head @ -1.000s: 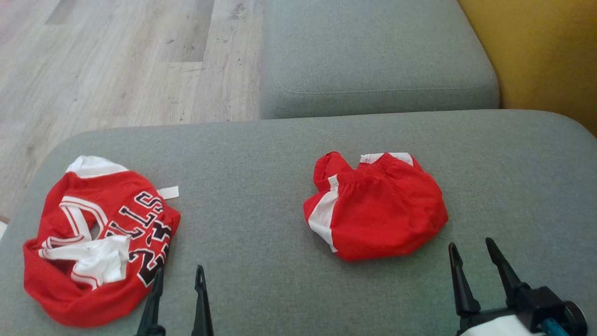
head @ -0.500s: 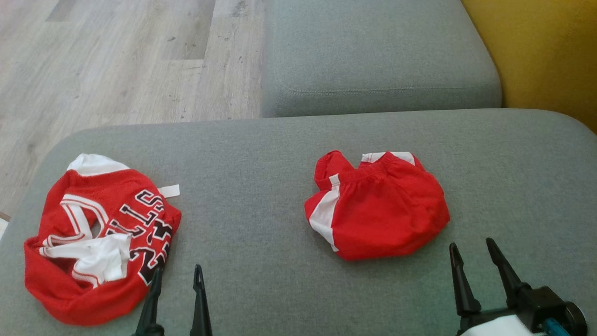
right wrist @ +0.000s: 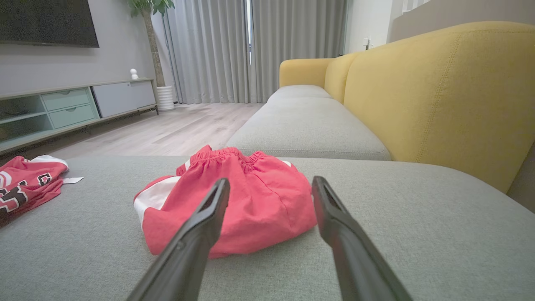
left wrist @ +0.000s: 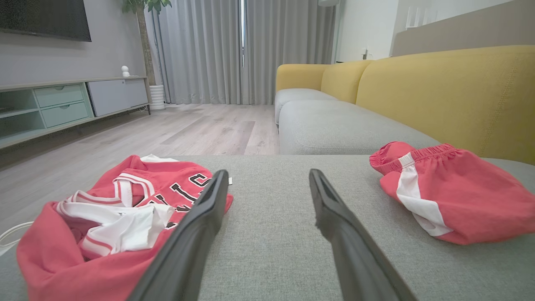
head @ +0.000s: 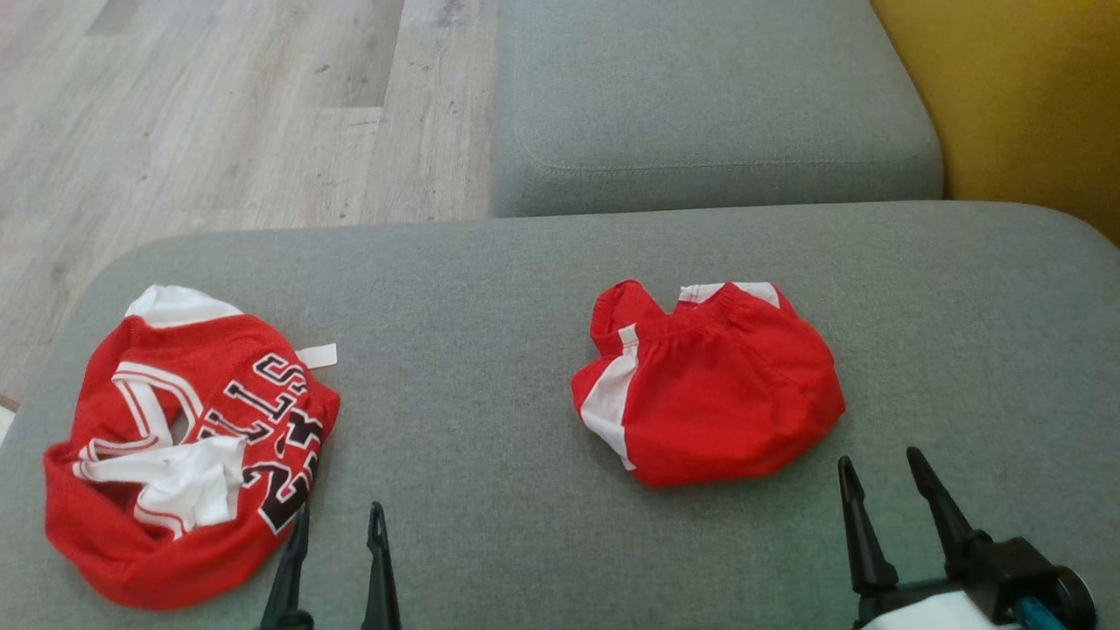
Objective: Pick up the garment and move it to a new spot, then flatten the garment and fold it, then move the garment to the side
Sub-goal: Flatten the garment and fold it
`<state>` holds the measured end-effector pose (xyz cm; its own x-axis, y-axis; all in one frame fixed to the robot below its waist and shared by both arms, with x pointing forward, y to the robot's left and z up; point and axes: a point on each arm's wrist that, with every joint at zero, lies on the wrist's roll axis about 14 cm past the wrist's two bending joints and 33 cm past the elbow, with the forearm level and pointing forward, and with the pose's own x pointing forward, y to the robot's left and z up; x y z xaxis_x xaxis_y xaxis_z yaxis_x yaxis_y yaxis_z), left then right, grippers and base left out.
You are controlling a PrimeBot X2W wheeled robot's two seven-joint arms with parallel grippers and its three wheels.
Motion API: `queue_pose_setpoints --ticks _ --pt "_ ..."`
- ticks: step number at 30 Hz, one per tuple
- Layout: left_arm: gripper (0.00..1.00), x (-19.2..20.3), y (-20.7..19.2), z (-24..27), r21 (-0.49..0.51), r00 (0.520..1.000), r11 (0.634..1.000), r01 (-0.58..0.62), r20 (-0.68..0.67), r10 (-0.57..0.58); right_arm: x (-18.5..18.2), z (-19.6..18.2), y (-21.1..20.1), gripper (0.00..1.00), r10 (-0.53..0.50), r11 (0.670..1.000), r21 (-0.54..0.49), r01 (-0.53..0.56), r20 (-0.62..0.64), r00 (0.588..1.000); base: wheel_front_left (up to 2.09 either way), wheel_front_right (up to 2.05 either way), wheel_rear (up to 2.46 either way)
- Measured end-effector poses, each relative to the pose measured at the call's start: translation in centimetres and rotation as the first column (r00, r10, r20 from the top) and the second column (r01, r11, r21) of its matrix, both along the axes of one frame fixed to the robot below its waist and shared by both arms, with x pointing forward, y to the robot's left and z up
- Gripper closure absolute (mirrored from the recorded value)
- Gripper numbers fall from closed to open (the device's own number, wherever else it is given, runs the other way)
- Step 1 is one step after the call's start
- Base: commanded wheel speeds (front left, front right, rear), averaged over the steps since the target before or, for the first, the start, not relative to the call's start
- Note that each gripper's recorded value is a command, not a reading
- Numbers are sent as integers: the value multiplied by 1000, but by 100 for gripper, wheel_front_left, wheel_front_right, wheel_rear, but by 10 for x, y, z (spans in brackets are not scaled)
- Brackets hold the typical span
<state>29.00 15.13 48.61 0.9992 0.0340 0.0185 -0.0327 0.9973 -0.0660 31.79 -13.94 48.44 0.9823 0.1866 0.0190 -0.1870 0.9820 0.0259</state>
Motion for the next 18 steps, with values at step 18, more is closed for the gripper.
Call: queue_pose_setpoints --ticks 18 --pt "0 39 -38 5 4 990 990 141 7 -141 -2 -19 1 0 -3 1000 6 3 -67 998 0 0 0"
